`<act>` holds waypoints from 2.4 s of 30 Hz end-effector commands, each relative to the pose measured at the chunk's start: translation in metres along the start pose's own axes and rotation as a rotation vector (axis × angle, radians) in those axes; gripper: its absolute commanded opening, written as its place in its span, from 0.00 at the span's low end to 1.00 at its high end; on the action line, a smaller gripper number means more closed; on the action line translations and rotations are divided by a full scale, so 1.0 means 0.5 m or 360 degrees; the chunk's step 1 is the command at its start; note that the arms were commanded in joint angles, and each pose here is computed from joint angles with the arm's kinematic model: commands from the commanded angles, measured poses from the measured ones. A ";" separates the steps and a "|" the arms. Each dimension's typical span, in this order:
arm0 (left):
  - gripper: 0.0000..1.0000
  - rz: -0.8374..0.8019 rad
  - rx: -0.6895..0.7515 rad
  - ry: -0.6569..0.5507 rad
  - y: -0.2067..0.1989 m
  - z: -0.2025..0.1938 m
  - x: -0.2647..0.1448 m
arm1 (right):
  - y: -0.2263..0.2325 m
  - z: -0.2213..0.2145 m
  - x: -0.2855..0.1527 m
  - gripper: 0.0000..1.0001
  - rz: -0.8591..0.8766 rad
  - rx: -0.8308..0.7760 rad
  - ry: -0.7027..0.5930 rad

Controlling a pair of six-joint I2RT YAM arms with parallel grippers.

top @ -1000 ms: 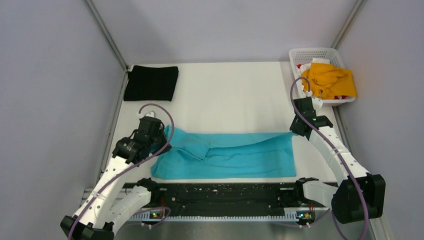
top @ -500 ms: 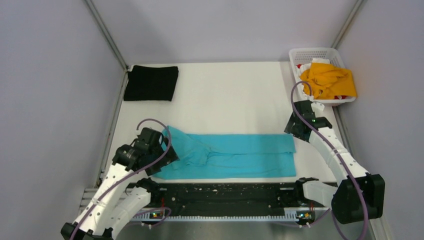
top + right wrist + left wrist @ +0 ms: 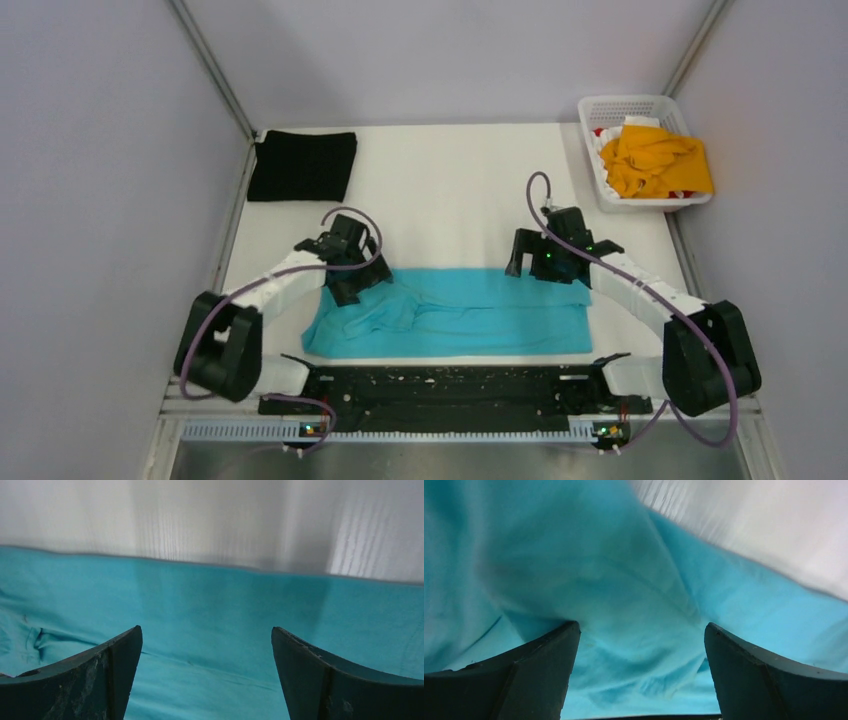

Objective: Fold and stack the t-shirts
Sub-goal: Rotate the tshirt 90 degrees, then grab the bottom of the folded rectangular tshirt with both arms

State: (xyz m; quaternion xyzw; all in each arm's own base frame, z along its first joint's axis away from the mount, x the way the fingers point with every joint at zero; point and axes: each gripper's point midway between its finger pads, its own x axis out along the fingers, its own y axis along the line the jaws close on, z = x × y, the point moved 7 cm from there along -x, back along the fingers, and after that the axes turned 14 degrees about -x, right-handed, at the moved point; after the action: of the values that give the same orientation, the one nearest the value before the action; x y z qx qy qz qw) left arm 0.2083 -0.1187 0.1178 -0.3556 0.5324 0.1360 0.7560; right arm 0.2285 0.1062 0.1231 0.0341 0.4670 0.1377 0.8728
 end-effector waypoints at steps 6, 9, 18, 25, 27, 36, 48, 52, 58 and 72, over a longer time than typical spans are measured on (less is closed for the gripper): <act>0.99 -0.0037 0.0012 0.0090 -0.153 0.085 0.159 | 0.019 -0.042 0.055 0.99 0.0162 -0.0079 0.0128; 0.99 -0.0069 0.0052 0.0049 -0.229 0.138 0.212 | 0.023 -0.065 0.062 0.99 0.0206 -0.0082 0.0194; 0.99 -0.0929 0.0032 0.0142 -0.616 0.274 0.391 | 0.109 -0.121 0.071 0.99 0.0515 -0.0256 0.0395; 0.99 -0.1507 -0.0282 0.0022 -0.737 0.269 0.440 | 0.257 -0.103 0.058 0.99 0.0957 -0.0557 0.0366; 0.99 -0.1527 -0.0236 -0.0046 -0.748 0.265 0.431 | 0.267 -0.081 0.051 0.99 0.0956 -0.0584 0.0289; 0.99 -0.1678 -0.0121 -0.0188 -0.794 0.287 0.329 | 0.246 -0.002 -0.004 0.99 0.0630 -0.0543 -0.0065; 0.99 -0.1226 0.0434 -0.0673 -0.670 0.315 -0.162 | 0.143 -0.017 -0.071 0.99 0.0510 -0.0261 -0.0214; 0.99 -0.0891 0.0460 -0.0683 -0.504 0.258 -0.212 | 0.126 -0.054 -0.067 0.98 0.0482 -0.0236 -0.0151; 0.99 -0.0781 0.0402 -0.0481 -0.254 0.109 -0.198 | 0.114 -0.094 -0.049 0.99 0.0459 -0.0201 -0.0037; 0.98 -0.0507 0.0270 0.0215 0.035 -0.125 -0.107 | 0.157 -0.164 -0.053 0.99 0.0494 -0.0108 0.0173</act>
State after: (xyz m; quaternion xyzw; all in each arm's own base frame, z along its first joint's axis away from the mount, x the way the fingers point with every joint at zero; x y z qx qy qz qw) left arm 0.1461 -0.1328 0.1498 -0.3491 0.5118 -0.0325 0.7843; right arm 0.1380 0.1634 0.1165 0.0450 0.4863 0.3015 0.8189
